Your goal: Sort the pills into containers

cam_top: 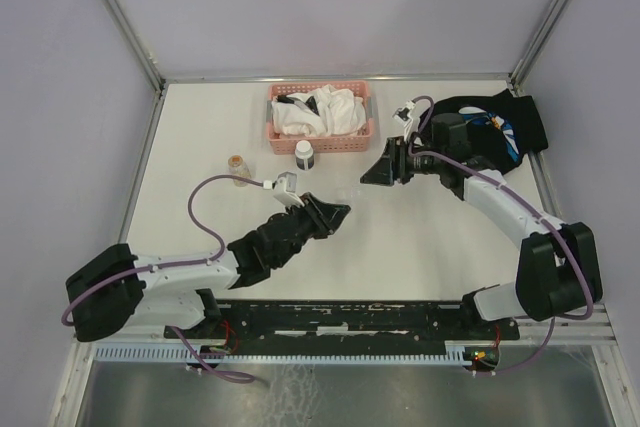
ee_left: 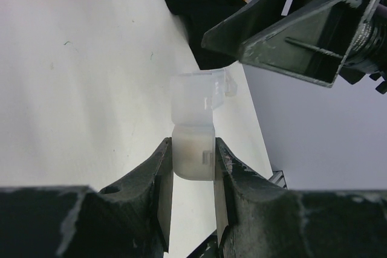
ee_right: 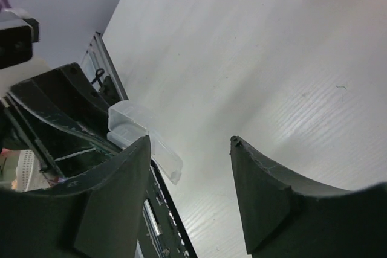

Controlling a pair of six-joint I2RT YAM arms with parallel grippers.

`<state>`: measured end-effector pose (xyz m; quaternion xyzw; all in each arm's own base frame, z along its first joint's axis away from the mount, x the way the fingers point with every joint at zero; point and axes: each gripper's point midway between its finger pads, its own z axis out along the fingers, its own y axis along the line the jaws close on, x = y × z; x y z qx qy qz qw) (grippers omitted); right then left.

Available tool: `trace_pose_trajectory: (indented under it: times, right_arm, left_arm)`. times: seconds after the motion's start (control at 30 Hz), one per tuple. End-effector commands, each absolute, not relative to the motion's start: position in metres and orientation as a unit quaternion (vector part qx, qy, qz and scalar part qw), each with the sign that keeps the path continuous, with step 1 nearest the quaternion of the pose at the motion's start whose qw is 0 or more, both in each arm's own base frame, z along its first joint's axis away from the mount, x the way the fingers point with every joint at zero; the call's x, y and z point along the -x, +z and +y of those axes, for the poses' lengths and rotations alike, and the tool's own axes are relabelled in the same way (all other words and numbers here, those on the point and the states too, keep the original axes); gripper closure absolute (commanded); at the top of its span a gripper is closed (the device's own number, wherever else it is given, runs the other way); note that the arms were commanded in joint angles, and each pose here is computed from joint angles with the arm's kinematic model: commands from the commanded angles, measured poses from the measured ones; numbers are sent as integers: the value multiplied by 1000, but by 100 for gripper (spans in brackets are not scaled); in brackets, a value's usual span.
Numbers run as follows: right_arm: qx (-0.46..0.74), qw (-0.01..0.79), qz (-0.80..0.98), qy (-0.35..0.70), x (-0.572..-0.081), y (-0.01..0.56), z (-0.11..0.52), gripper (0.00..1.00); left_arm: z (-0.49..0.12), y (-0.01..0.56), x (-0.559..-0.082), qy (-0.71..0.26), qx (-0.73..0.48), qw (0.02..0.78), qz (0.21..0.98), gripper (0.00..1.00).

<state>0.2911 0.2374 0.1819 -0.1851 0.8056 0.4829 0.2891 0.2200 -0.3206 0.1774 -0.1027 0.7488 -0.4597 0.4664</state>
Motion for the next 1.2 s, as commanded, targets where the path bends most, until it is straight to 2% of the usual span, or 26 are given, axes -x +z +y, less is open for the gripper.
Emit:
trace_pose_trajectory:
  times: [0.0, 0.13, 0.27, 0.63, 1.17]
  right_arm:
    - [211, 328, 749, 535, -290, 231, 239, 34]
    - [214, 333, 731, 556, -286, 241, 239, 24]
    - [202, 317, 736, 563, -288, 233, 241, 23]
    - [205, 266, 736, 587, -277, 218, 259, 35]
    - [212, 242, 732, 601, -269, 219, 267, 62]
  left_arm:
    - [-316, 204, -220, -500, 124, 473, 715, 97]
    - [-313, 209, -219, -514, 128, 472, 705, 97]
    - [-313, 216, -217, -530, 129, 469, 695, 97]
    - [-312, 223, -219, -553, 141, 465, 677, 97]
    - [-309, 227, -224, -557, 151, 466, 671, 96]
